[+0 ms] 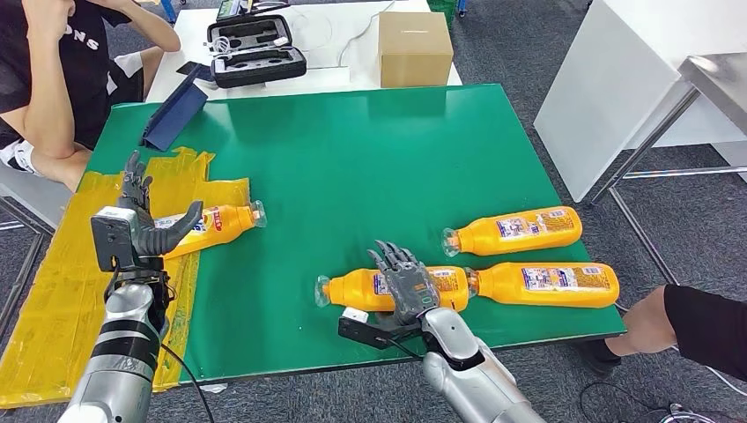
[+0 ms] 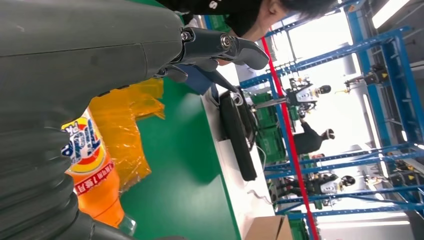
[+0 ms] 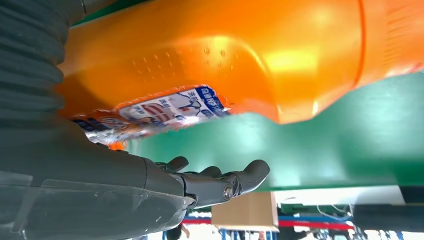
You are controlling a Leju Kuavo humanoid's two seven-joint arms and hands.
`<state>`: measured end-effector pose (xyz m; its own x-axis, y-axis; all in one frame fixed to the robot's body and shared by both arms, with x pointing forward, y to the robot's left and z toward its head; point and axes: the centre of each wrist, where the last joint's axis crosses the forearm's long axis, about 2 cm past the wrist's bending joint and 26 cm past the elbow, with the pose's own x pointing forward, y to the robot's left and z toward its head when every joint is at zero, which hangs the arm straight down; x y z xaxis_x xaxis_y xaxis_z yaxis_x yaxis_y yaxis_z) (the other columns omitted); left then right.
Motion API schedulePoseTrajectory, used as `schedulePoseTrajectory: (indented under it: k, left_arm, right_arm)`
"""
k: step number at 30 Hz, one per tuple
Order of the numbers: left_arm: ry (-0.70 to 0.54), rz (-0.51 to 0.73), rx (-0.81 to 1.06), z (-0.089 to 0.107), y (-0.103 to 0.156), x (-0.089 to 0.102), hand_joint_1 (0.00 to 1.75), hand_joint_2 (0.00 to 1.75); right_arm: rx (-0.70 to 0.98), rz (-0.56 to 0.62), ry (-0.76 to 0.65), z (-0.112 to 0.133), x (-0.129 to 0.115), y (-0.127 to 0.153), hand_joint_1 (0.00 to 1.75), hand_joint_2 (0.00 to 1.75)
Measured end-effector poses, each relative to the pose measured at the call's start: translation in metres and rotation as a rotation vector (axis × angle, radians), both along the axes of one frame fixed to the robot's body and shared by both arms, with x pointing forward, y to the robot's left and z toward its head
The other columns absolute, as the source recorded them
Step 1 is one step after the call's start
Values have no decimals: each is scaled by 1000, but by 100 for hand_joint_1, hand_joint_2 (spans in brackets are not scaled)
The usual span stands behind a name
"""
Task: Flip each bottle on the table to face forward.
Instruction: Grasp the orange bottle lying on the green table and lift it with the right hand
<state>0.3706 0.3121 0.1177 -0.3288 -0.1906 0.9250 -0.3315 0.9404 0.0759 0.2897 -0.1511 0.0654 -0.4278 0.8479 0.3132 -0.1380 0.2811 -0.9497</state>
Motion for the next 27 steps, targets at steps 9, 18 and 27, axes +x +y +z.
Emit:
schedulePoseTrajectory:
  k: [9,18,27]
  left_arm:
    - [7,13,-4,-2,2,-1,0,175]
    - [7,16,-5,-2,2,-2,0,175]
    - [15,38,-2,-3,5,-2,0,175]
  right_arm:
    - [0,-1,-25,6,2,1,0,175]
    - [-1,0,-27,6,3,1,0,175]
    - [79,57,-53,20,9,5,0,175]
